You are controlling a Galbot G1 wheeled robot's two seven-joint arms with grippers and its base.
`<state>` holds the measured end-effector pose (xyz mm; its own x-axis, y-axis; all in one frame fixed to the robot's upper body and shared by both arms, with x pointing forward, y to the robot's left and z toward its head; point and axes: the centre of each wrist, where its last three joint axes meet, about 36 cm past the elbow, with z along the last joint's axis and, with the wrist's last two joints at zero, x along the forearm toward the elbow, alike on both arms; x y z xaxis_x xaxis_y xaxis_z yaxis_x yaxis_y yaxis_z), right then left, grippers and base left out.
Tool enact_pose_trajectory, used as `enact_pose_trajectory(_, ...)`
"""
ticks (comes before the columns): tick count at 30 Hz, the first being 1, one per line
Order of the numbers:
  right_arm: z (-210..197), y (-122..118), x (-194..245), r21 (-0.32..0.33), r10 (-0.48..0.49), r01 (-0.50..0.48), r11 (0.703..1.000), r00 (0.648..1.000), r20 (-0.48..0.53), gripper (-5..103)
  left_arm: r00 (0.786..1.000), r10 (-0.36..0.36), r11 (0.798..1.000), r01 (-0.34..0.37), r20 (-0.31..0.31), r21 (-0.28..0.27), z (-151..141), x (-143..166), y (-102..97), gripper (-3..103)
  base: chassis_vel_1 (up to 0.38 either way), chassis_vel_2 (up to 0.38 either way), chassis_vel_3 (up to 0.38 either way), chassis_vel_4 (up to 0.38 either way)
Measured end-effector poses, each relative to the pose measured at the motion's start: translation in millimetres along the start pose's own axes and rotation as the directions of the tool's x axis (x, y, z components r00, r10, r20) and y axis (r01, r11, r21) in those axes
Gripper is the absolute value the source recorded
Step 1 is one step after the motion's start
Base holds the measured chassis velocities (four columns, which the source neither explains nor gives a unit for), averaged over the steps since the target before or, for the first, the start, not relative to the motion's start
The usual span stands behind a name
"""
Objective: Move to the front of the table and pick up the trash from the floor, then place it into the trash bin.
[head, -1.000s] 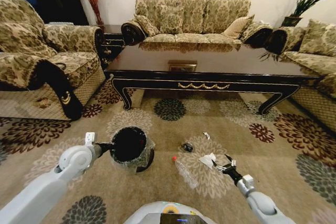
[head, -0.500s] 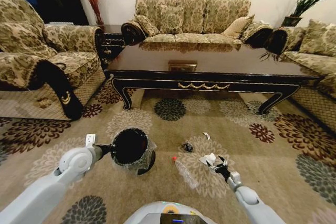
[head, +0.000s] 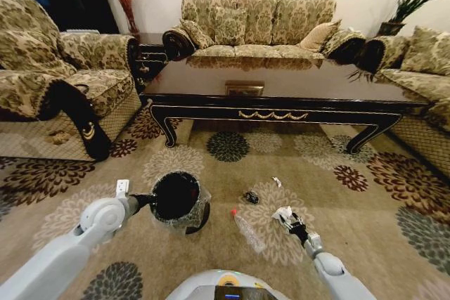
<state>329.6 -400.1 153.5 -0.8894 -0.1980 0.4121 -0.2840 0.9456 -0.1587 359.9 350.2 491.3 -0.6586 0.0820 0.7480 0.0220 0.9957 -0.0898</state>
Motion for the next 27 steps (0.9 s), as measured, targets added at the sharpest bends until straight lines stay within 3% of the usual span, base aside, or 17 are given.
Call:
enact_pose_trajectory(13,0.8,-4.5,8.0,-0.041,0.059,-0.057,0.998,0.997,0.055,20,1.0,0.021,1.0,-0.021,-0.005,0.002,1.8,-1.3,-7.4,0,0.0,0.0,0.0,0.0)
enact_pose_trajectory(20,-35.0,-8.5,28.9,-0.05,0.04,-0.033,0.998,0.989,0.145,2,0.999,0.035,0.999,-0.035,-0.013,0.006,3.4,-3.2,-12.2,0,0.0,0.0,0.0,0.0)
enact_pose_trajectory(27,-96.8,0.7,57.2,-0.061,0.021,-0.006,0.998,0.966,0.256,0,0.998,0.06,0.998,-0.06,-0.021,-0.005,2.5,-7.9,-22.6,0,0.0,0.0,0.0,0.0)
